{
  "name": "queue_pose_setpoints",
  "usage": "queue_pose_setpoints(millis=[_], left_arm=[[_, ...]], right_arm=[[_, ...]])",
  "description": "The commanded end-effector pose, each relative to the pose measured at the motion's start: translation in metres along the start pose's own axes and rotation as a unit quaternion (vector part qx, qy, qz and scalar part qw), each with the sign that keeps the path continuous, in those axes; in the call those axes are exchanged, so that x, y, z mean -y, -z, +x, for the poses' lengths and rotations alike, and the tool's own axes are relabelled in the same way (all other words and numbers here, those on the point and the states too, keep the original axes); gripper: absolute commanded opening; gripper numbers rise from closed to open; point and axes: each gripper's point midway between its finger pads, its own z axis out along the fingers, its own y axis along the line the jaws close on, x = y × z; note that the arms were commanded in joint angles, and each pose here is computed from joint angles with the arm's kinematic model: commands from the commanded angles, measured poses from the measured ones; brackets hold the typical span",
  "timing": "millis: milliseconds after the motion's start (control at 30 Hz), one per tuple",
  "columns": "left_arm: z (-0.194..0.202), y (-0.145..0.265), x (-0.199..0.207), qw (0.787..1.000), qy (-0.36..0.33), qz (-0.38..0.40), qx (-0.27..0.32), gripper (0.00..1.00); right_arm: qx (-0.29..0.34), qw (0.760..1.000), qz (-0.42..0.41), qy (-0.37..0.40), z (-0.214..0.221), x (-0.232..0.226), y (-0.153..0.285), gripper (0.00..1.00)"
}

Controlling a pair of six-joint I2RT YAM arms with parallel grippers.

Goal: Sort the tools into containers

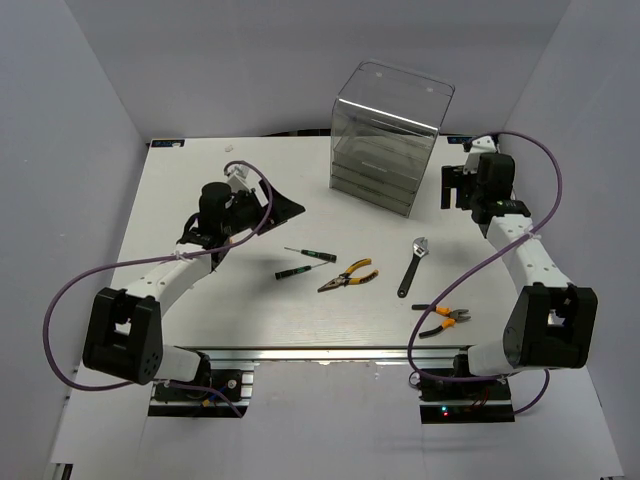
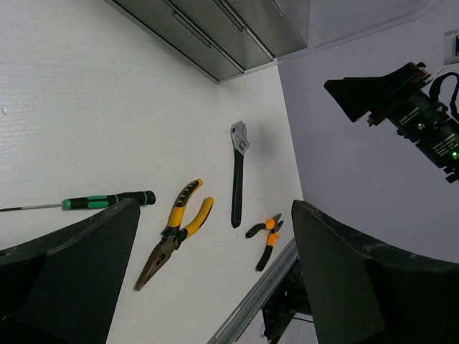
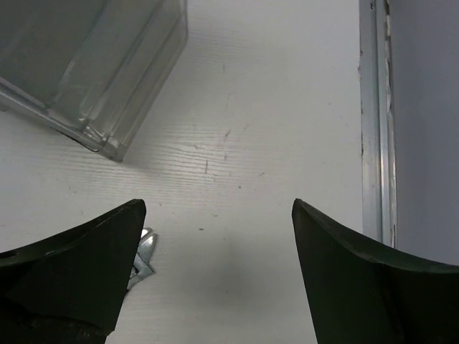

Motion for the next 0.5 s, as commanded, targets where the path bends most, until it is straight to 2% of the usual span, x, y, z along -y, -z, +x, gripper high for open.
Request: queue_pose_setpoints(millis=[0, 100, 133, 167, 233, 300, 400, 467], left_arm=[[-0.017, -0.002, 0.032, 0.999, -0.018, 0.04, 0.014, 0.98], [-0.019, -0.008, 0.037, 0.999, -0.018, 0.044, 0.012, 0.97], [-0.022, -0.01, 0.042, 0.999, -0.019, 0.049, 0.012, 0.97], [-0.021, -0.013, 0.044, 0.999, -0.016, 0.051, 0.01, 0.97], [-0.018, -0.021, 0.042, 0.999, -0.007, 0.053, -0.001, 0.95], [-0.018, -0.028, 0.051, 0.997, -0.004, 0.071, -0.006, 0.9], [-0.019, -0.041, 0.061, 0.994, -0.004, 0.111, -0.01, 0.9], [-0.02, -0.053, 0.069, 0.992, 0.002, 0.122, -0.013, 0.9]], right_arm=[[0.041, 0.998, -0.046, 0.011, -0.037, -0.012, 0.008, 0.9], [0.049, 0.982, -0.161, 0.088, -0.035, -0.047, 0.022, 0.9], [0.06, 0.964, -0.234, 0.111, -0.034, -0.07, 0.034, 0.9], [0.071, 0.947, -0.274, 0.153, -0.033, -0.08, 0.04, 0.89], [0.078, 0.919, -0.35, 0.161, -0.029, -0.103, 0.059, 0.89], [0.086, 0.907, -0.375, 0.172, -0.03, -0.11, 0.065, 0.9], [0.091, 0.889, -0.406, 0.188, -0.026, -0.118, 0.073, 0.89], [0.103, 0.865, -0.447, 0.204, -0.024, -0.128, 0.089, 0.89]])
